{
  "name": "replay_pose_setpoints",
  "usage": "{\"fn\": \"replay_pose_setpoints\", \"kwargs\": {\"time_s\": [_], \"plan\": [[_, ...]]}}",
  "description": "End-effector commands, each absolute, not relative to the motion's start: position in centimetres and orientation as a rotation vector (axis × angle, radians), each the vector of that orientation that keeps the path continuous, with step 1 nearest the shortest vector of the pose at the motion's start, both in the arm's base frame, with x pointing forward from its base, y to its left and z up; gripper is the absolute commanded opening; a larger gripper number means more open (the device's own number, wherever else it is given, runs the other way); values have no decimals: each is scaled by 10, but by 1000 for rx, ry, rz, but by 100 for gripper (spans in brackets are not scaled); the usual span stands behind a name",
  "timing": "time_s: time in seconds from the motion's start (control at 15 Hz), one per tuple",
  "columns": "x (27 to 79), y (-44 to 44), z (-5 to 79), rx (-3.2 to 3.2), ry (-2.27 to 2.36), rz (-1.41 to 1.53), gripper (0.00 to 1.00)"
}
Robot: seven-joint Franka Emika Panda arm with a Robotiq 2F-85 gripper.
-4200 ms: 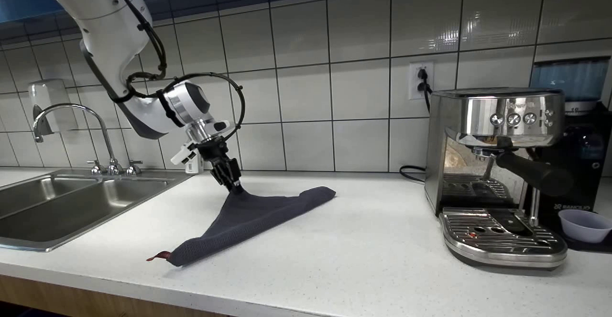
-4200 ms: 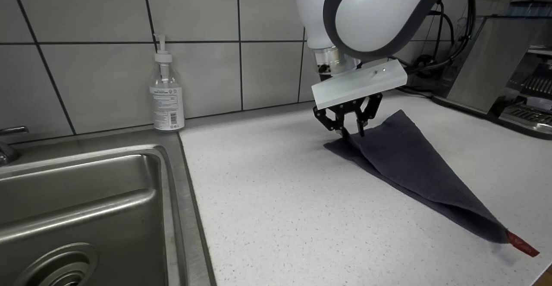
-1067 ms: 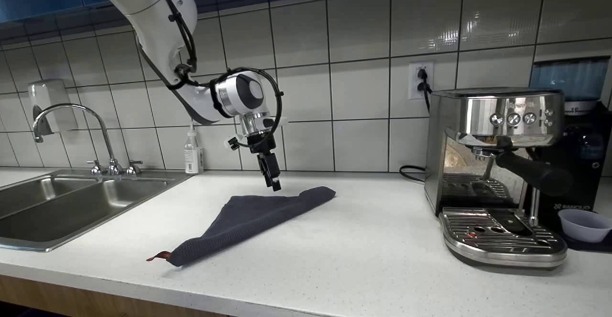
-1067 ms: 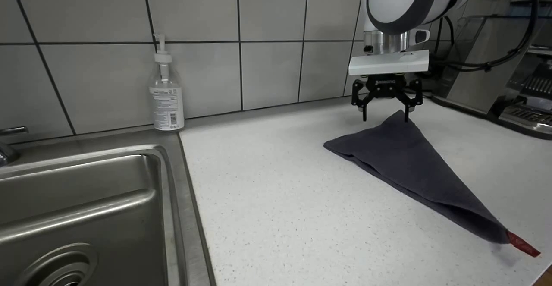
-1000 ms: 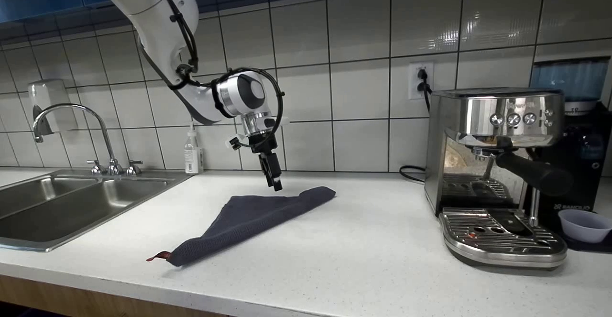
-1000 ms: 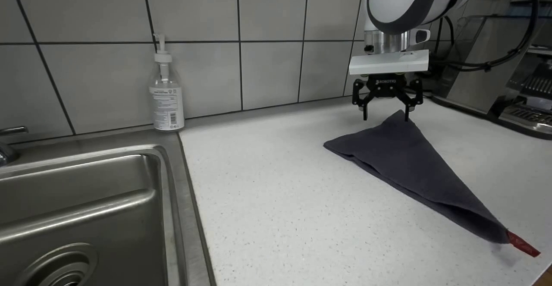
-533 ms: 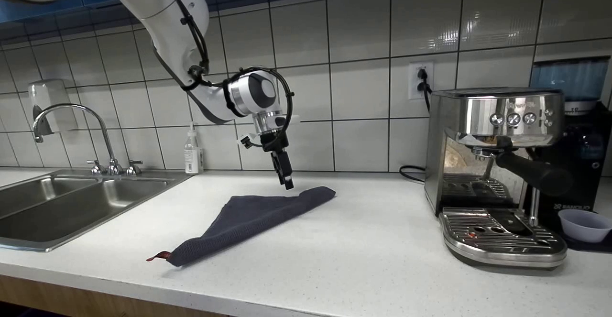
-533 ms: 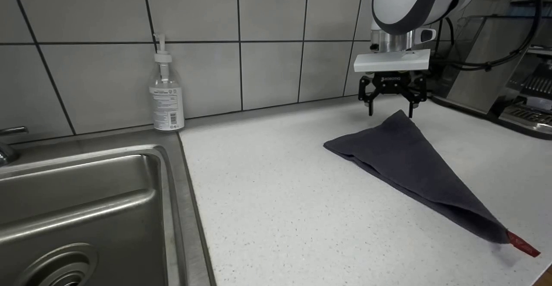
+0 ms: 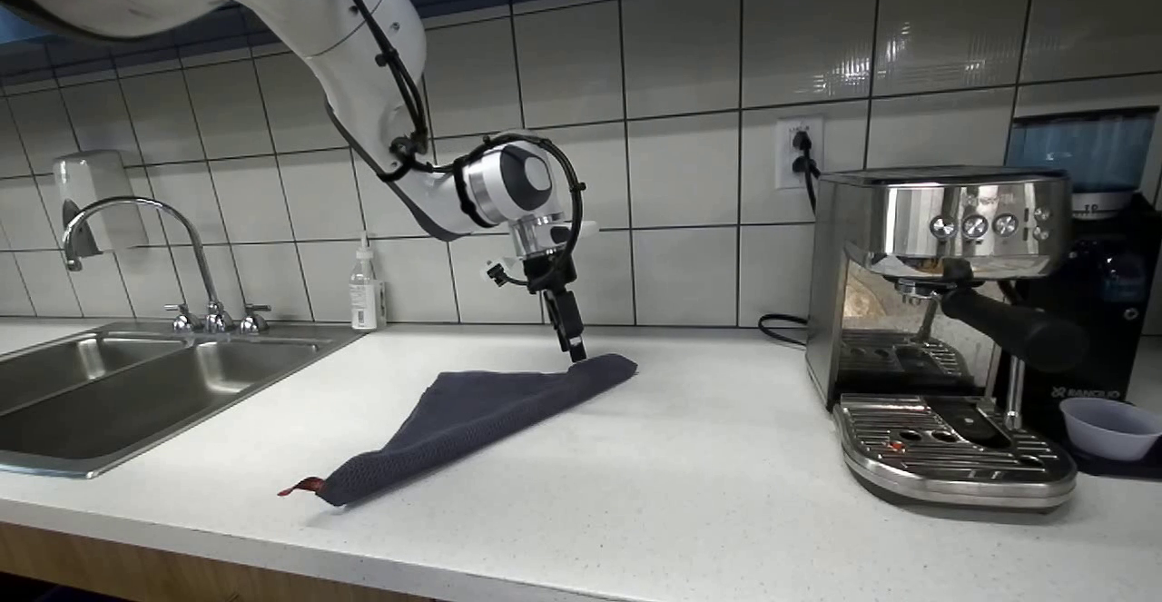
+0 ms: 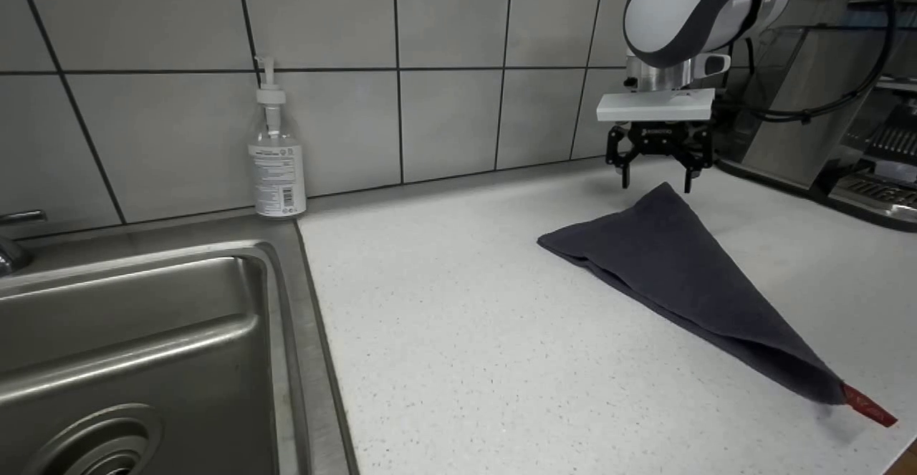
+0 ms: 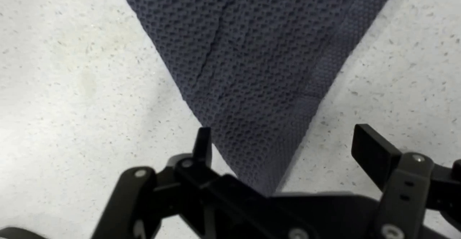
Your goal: Fold the grey towel into a triangle twice.
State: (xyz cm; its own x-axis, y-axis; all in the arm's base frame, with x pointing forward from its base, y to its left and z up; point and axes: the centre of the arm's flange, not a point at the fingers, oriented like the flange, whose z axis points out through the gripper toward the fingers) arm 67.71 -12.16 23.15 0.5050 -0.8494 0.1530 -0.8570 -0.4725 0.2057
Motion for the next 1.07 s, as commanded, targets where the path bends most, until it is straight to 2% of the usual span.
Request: {"fn": "replay_pose_setpoints", "kwargs": {"time_s": [0.0,0.6,1.0], "plan": [[699,-142,227,2460,-1528,49,100],[706,-209,213,2392,-1651,33,100],[711,-208,213,2401,-1665,52,100]]}}
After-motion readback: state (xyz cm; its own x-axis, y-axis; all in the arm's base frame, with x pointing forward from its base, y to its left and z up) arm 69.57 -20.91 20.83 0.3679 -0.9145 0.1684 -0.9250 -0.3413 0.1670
